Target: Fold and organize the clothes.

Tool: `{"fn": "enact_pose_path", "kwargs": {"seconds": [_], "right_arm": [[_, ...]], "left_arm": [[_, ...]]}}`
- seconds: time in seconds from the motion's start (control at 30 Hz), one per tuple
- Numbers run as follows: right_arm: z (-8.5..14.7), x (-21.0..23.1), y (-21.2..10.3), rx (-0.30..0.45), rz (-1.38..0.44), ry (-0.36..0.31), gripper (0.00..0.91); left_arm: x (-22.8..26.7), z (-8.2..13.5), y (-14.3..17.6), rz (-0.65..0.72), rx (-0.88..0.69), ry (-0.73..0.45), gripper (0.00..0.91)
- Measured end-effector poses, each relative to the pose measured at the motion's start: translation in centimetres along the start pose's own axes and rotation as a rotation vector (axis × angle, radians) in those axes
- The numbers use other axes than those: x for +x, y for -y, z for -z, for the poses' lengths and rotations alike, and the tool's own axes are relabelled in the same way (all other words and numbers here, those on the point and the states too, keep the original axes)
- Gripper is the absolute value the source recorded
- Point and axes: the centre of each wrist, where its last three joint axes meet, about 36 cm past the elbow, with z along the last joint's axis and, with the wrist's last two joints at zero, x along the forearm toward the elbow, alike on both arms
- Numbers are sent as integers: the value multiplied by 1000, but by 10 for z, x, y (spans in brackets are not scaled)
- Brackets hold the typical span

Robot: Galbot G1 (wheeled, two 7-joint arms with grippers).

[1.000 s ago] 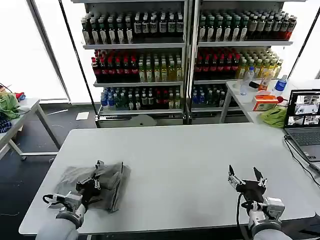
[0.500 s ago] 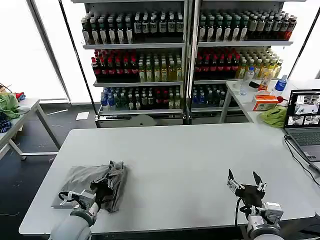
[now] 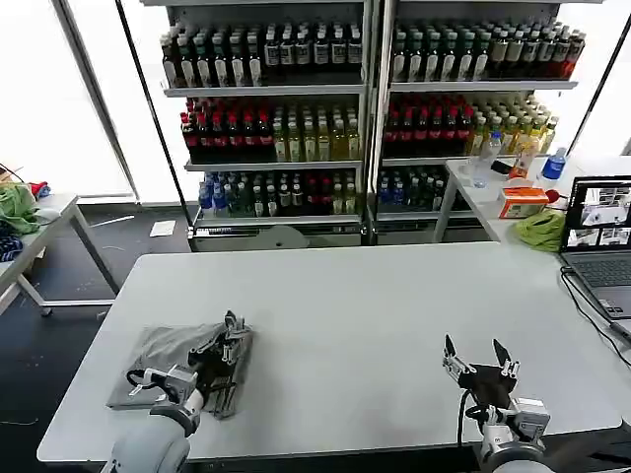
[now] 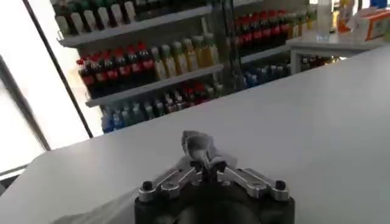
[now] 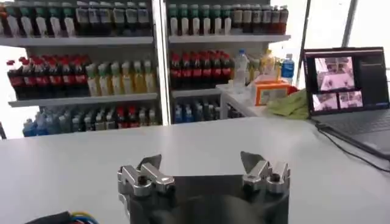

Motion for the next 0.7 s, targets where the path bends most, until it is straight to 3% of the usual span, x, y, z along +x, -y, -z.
{"fn": "enact_pose_path", "kwargs": {"seconds": [0.37, 0.7], "right_arm": [[-4, -6, -1, 3, 3, -2, 907], [-4, -14, -5, 8, 27, -2, 907]], "left_arm": [[6, 3, 9, -53, 117, 2, 907], [35, 32, -9, -101, 292, 59, 907]]}}
